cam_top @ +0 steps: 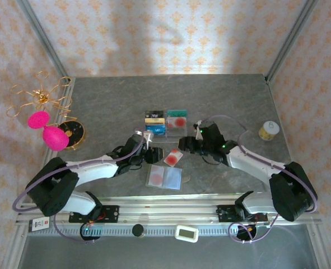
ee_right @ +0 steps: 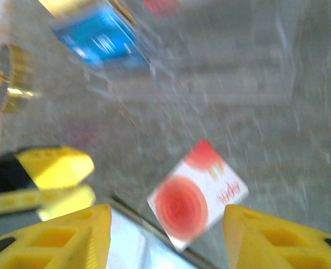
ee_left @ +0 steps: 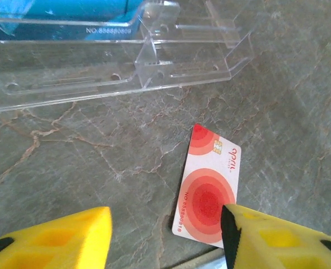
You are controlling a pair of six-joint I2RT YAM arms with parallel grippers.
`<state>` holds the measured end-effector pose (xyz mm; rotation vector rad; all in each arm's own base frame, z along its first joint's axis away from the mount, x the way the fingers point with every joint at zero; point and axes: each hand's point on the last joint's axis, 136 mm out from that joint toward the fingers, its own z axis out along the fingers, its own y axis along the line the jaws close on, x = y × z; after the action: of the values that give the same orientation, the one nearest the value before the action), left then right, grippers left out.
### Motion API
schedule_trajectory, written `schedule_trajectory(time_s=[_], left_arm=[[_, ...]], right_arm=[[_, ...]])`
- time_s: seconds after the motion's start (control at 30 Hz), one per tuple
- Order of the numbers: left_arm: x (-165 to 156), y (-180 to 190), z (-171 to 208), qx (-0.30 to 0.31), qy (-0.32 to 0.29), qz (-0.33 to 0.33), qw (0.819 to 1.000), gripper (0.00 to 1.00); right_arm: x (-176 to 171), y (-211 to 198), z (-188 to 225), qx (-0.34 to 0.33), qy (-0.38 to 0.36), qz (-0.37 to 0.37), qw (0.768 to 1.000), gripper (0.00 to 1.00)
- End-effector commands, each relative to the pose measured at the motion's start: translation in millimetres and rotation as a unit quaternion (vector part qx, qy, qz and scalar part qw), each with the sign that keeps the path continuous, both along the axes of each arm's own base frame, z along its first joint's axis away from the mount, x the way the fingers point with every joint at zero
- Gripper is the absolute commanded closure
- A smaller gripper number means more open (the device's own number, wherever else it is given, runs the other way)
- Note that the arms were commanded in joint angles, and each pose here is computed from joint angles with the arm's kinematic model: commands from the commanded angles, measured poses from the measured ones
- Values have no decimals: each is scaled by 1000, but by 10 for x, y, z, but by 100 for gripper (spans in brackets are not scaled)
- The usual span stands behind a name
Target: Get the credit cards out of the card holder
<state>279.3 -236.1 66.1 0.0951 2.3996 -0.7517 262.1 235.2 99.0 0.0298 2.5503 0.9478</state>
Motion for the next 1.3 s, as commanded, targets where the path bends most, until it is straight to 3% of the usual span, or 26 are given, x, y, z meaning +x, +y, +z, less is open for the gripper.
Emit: schedule_trajectory(time_s=[0.0, 0.17, 0.33, 0.53, 0.77, 1.13, 1.27], left_arm=[[115, -218, 168, -23, -24, -21, 999, 51], [71, -256, 32, 6, -13, -32, 999, 49], [62, -335, -115, 13, -7, -40, 999, 75], [78, -428, -162, 21, -5, -53, 998, 76], [122, -530, -197, 13, 0, -62, 998, 86], [11, -506, -424, 32, 46, -57, 997, 88], [-31, -521, -341, 14, 49, -58, 997, 78]], right_arm=[[-169, 54, -45, 31, 37, -11, 999, 48], [-302, 149, -291, 24, 70, 23, 997, 47], [-344, 176, -345, 15, 68, 32, 997, 53], [-512, 27, -529, -40, 80, 49, 995, 52], [-462, 90, -556, -19, 76, 37, 996, 53], [-312, 253, -562, 13, 73, 28, 997, 54], [-288, 259, -585, 8, 70, 27, 997, 56]])
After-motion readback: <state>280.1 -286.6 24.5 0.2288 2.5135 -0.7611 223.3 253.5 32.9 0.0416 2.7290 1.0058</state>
